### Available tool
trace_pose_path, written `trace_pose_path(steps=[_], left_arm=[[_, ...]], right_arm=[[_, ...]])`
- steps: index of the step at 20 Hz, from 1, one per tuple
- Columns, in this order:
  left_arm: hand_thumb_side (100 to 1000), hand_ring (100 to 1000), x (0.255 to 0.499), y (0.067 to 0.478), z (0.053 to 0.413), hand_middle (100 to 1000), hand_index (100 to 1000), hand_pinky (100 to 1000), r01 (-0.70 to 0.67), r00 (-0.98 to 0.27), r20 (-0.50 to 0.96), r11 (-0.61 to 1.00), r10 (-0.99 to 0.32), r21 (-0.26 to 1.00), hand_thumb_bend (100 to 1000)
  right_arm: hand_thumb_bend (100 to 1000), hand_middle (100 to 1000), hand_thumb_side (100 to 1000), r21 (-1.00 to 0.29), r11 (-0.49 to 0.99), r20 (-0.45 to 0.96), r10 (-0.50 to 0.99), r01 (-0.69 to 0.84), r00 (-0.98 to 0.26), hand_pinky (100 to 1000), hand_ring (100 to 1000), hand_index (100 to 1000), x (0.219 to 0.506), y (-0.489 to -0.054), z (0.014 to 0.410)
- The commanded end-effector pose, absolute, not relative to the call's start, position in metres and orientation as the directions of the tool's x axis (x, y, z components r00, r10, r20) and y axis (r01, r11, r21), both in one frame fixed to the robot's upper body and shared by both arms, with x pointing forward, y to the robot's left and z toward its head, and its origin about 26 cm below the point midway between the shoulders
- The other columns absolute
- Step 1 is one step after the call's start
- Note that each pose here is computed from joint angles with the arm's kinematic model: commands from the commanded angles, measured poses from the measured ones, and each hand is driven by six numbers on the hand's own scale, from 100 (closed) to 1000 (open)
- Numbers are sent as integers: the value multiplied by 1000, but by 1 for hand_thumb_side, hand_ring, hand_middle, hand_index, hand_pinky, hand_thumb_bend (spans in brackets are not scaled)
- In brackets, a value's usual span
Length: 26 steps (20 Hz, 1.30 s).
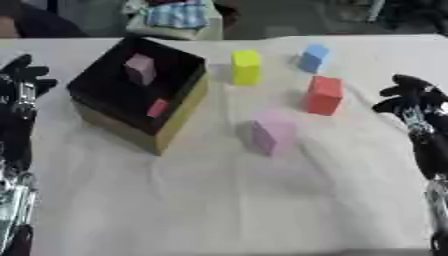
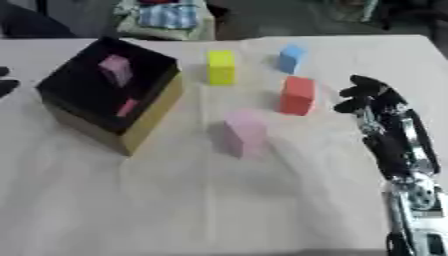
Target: Pick up objects on the table and place them in the box.
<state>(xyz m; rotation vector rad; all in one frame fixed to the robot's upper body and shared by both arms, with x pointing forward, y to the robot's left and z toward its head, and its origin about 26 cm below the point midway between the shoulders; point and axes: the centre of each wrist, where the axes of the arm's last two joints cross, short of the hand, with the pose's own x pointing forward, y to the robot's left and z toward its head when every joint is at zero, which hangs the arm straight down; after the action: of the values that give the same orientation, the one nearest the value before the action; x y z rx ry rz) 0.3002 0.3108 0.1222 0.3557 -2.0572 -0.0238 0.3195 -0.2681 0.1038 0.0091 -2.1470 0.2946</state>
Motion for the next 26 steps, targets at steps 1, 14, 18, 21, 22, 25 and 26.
trace_pose_path(steps=[1, 14, 18, 21, 22, 25, 26], left_arm=[[686, 699, 300, 310, 131, 693, 876, 847, -240, -477, 836, 956, -270, 171, 100], [686, 701, 299, 310, 131, 693, 876, 847, -237, -476, 837, 956, -270, 173, 100], [686, 701, 299, 310, 129, 693, 876, 847, -235, -472, 839, 956, -272, 177, 100], [686, 701, 299, 311, 128, 693, 876, 847, -235, -468, 840, 955, -275, 182, 100], [686, 701, 299, 311, 128, 693, 876, 847, -234, -467, 840, 955, -276, 183, 100], [685, 701, 299, 311, 128, 693, 876, 847, -233, -466, 840, 954, -279, 188, 100], [685, 701, 299, 311, 128, 693, 876, 847, -232, -465, 840, 954, -280, 189, 100]], right_arm=[[100, 628, 539, -222, 968, 808, 113, -120, -579, 669, 584, 800, 320, -269, 110], [100, 645, 509, -272, 953, 787, 142, -131, -601, 677, 596, 819, 325, -270, 118], [100, 682, 468, -393, 907, 726, 201, -155, -658, 695, 625, 858, 336, -273, 140], [100, 723, 439, -529, 832, 655, 272, -170, -705, 709, 662, 895, 349, -275, 158], [100, 732, 438, -574, 800, 631, 296, -176, -717, 712, 671, 902, 354, -275, 162], [100, 791, 489, -716, 672, 541, 364, -188, -759, 737, 745, 953, 370, -275, 177], [100, 802, 515, -760, 622, 506, 383, -189, -773, 741, 754, 963, 374, -274, 182]])
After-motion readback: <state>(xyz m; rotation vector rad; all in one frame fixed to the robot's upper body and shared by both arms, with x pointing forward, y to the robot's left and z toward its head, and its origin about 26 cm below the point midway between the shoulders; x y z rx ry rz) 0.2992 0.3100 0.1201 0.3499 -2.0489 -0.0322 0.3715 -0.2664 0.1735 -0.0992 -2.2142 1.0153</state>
